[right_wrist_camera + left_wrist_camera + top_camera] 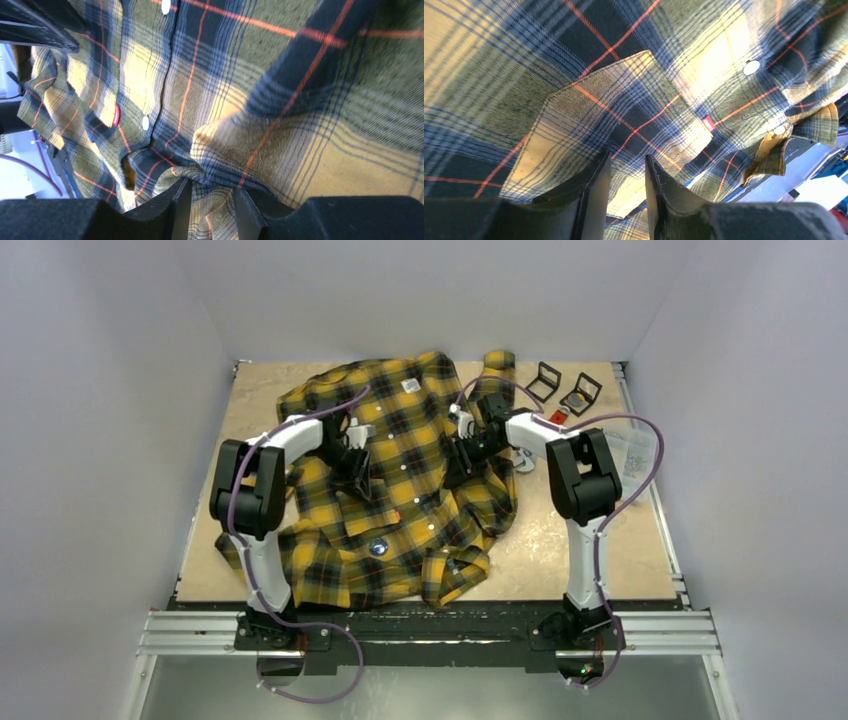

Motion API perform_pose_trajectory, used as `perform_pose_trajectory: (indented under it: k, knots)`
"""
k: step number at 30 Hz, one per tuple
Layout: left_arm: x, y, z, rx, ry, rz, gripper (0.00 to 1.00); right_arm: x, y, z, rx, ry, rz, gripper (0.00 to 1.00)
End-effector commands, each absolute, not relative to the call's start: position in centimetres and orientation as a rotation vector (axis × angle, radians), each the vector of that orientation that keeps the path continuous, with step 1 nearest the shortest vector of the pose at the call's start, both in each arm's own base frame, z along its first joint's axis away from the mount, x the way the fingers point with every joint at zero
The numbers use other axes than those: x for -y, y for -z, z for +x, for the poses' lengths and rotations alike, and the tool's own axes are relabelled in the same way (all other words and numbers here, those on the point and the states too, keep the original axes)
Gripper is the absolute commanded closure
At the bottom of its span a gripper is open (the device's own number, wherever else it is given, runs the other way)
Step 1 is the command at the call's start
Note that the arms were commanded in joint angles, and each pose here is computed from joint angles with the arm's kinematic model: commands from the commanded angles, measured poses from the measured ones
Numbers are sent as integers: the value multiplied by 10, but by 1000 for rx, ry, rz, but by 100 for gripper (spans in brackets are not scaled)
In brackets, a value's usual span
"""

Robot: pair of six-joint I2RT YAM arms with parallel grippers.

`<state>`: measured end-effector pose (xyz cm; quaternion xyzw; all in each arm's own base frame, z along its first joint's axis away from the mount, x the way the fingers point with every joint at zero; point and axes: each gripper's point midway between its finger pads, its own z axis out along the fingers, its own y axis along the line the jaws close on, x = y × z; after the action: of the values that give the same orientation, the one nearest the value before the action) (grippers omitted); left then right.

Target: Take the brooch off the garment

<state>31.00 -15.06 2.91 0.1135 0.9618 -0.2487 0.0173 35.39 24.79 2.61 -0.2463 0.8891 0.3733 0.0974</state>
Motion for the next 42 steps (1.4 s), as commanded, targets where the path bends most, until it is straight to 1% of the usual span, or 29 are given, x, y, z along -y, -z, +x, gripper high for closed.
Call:
perform_pose_trajectory:
  k: [1, 3, 6, 10, 12, 15, 17, 20, 24, 29, 35, 42]
  knots:
    - [162, -70, 334, -2729, 893, 577, 67, -242, -32, 390, -2554, -953, -798, 60]
    - [176, -99, 320, -2487, 1027, 846, 62, -242, -44, 389, -2518, -951, -844, 60]
    - [182, -122, 277, -2214, 1068, 1275, 57, -242, -67, 377, -2465, -976, -900, 59]
    - [184, -121, 224, -2020, 1075, 1713, 51, -248, -100, 352, -2397, -1090, -908, 60]
    - [185, -112, 209, -1943, 1028, 1903, 50, -253, -106, 336, -2400, -1166, -886, 60]
    - [186, -99, 199, -1821, 953, 2096, 49, -263, -102, 312, -2432, -1259, -878, 60]
    - [187, -93, 194, -1740, 909, 2199, 49, -267, -91, 298, -2471, -1283, -889, 61]
    - [187, -85, 197, -1618, 803, 2322, 48, -265, -73, 291, -2524, -1277, -875, 61]
    - [190, -76, 200, -1365, 699, 2496, 40, -263, -50, 292, -2594, -1261, -831, 63]
    - [200, -58, 208, -1122, 564, 2621, 39, -263, -36, 290, -2637, -1286, -799, 63]
    - [203, -38, 205, -1007, 493, 2707, 42, -262, -34, 293, -2629, -1269, -809, 63]
    - [195, -15, 199, -976, 427, 2758, 43, -261, -30, 292, -2641, -1260, -812, 63]
